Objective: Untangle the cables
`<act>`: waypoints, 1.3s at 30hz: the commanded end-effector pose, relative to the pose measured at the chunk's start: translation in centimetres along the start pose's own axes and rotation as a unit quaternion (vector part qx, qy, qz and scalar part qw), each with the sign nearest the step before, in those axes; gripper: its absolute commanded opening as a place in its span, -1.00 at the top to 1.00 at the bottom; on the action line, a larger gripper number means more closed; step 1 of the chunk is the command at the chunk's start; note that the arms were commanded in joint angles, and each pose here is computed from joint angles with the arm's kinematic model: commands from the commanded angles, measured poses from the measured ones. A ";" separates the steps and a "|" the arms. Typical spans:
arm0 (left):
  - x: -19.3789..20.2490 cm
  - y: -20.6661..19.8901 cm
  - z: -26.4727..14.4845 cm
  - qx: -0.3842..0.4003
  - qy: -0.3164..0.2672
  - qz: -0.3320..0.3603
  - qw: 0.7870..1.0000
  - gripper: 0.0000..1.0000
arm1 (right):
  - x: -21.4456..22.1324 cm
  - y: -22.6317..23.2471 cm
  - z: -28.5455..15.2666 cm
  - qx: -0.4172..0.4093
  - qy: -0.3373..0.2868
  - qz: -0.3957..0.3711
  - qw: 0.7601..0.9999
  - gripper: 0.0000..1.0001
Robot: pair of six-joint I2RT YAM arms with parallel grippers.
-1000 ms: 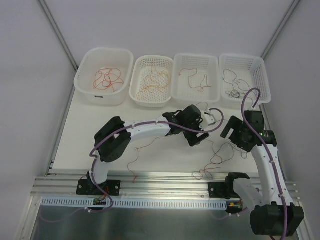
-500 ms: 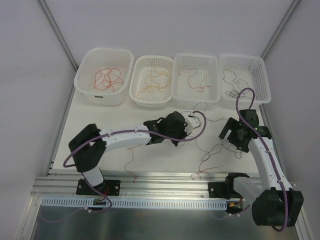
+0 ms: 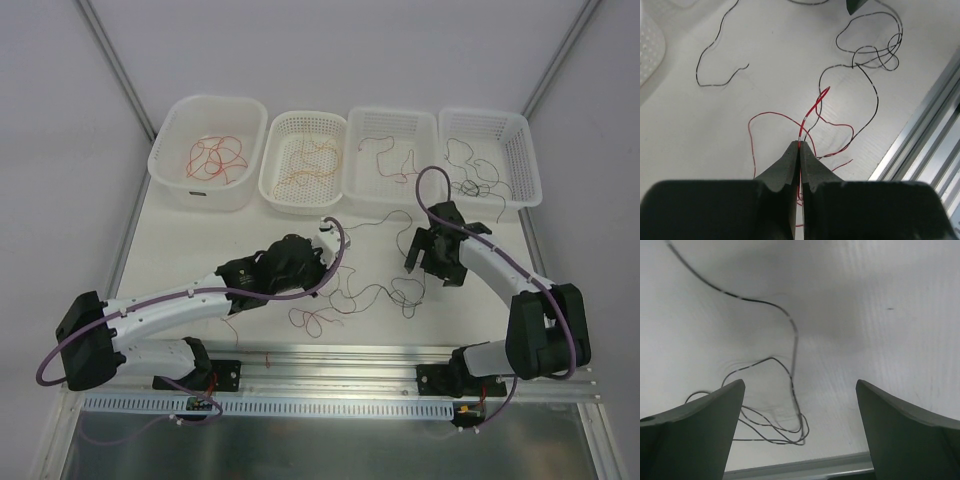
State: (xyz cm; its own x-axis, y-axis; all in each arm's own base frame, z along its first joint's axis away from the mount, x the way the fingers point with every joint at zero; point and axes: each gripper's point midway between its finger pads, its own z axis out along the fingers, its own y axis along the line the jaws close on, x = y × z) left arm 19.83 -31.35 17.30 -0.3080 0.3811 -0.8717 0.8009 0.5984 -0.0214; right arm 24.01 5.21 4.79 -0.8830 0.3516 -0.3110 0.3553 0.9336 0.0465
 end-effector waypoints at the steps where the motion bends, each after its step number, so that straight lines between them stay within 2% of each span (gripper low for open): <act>1: 1.0 1.1 -0.4 -0.025 0.010 -0.022 0.999 1.00 | -2.5 4.4 -1.2 -0.037 -0.051 -0.016 0.998 -0.97; 4: 1.1 1.6 -0.8 -0.036 0.010 -0.030 0.999 1.00 | -2.3 5.7 -1.1 -0.050 -0.047 -0.022 0.997 -0.98; 9: 1.6 2.8 -0.9 -0.056 0.019 -0.048 0.997 1.00 | -1.6 6.7 -2.3 -0.060 -0.051 -0.037 0.996 -0.87; 15: 1.7 4.5 -0.8 -0.084 0.024 -0.068 0.994 1.00 | 1.8 6.4 -0.8 -0.046 -0.008 -0.040 0.998 -0.80; 18: 1.5 5.7 -1.3 -0.103 0.024 -0.081 0.991 1.00 | 3.5 5.9 0.2 -0.036 0.015 -0.041 0.998 -0.65; 20: 1.2 7.0 -1.7 -0.119 0.018 -0.095 0.988 1.00 | 4.1 5.3 0.7 -0.026 0.020 -0.043 0.999 -0.45; 21: 1.1 7.4 -2.0 -0.125 0.016 -0.101 0.987 1.00 | 4.1 5.1 0.7 -0.024 0.020 -0.044 0.999 -0.28; 23: 0.9 8.4 -2.5 -0.137 0.010 -0.117 0.984 1.00 | 4.5 5.0 0.8 -0.027 0.024 -0.050 0.998 -0.14; 26: 0.4 10.1 -3.6 -0.161 0.000 -0.131 0.978 1.00 | 4.7 4.8 0.9 -0.026 0.029 -0.060 0.997 0.34; 27: 0.3 11.1 -4.2 -0.176 -0.004 -0.137 0.975 1.00 | 4.6 4.7 0.8 -0.025 0.028 -0.064 0.997 0.71; 28: 0.6 11.7 -4.6 -0.186 0.002 -0.138 0.973 1.00 | 4.4 4.4 0.8 -0.020 0.024 -0.064 0.997 0.90; 29: 0.8 12.5 -5.2 -0.202 0.004 -0.142 0.969 1.00 | 4.2 4.2 0.7 -0.018 0.023 -0.064 0.998 0.98; 30: 0.8 13.2 -5.8 -0.214 0.002 -0.147 0.966 1.00 | 3.9 4.0 0.5 -0.017 0.020 -0.067 0.997 0.99; 33: 1.9 16.7 -8.8 -0.280 0.011 -0.170 0.945 1.00 | 1.6 1.5 -0.4 0.002 0.003 -0.036 0.999 0.99; 36: 3.9 20.7 -13.0 -0.363 0.028 -0.207 0.908 1.00 | -1.5 -1.7 -2.3 0.009 -0.028 0.026 0.999 0.99; 37: 4.2 21.6 -14.0 -0.382 0.029 -0.220 0.897 1.00 | -3.2 -2.1 -3.9 -0.005 -0.055 0.037 0.998 0.99; 38: 5.4 23.3 -16.1 -0.417 0.033 -0.246 0.874 1.00 | -4.1 -2.8 -4.9 -0.005 -0.064 0.051 0.997 0.99; 39: 5.8 24.0 -17.0 -0.430 0.031 -0.259 0.864 1.00 | -5.4 -4.2 -5.8 -0.001 -0.080 0.081 0.994 0.99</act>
State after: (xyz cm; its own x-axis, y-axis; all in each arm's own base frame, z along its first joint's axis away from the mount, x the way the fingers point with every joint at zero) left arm 29.23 -7.51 18.72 -0.5606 0.0098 -0.8280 0.0486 0.9986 -0.0211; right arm 24.27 3.18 6.60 -0.8312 0.4396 -0.3405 0.4408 0.8942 0.0784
